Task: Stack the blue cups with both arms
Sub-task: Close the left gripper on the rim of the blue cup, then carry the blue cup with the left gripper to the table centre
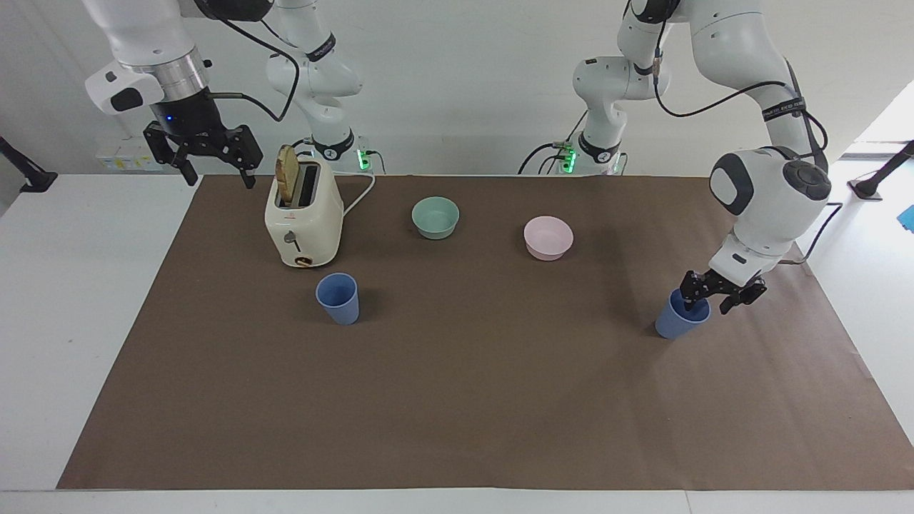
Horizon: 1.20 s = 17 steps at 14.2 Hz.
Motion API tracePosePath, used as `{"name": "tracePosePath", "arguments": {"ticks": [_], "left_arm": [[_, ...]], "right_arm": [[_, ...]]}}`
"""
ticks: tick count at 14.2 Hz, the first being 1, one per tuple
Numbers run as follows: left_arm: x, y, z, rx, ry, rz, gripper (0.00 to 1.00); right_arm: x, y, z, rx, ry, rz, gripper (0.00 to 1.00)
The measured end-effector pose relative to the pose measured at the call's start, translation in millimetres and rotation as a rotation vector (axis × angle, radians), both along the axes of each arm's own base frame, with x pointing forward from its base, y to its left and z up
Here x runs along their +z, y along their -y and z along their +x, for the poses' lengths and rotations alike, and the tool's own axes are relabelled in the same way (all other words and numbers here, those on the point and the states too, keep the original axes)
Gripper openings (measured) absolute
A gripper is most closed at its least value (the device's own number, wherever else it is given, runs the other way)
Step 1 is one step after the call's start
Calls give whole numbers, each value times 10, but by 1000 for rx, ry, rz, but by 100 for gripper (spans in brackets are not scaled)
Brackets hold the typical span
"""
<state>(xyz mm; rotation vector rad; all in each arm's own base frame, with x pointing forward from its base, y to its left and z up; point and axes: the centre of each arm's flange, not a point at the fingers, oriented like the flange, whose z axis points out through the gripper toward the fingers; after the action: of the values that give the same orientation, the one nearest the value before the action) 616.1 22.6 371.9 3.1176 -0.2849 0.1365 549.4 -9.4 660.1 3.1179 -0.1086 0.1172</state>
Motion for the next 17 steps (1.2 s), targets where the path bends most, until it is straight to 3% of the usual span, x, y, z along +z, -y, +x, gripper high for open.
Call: {"name": "tracePosePath", "arguments": {"ticks": [5,12,17], "left_arm": [[-61,27,14,-1,-6,-4,8],[241,528,77,-51,39,-16,4],[373,1619,-99,14,33,-49,4]], "right_arm": [[0,0,0,0,0,0,100],[0,0,0,0,0,0,100],[0,0,0,0,0,0,100]]}}
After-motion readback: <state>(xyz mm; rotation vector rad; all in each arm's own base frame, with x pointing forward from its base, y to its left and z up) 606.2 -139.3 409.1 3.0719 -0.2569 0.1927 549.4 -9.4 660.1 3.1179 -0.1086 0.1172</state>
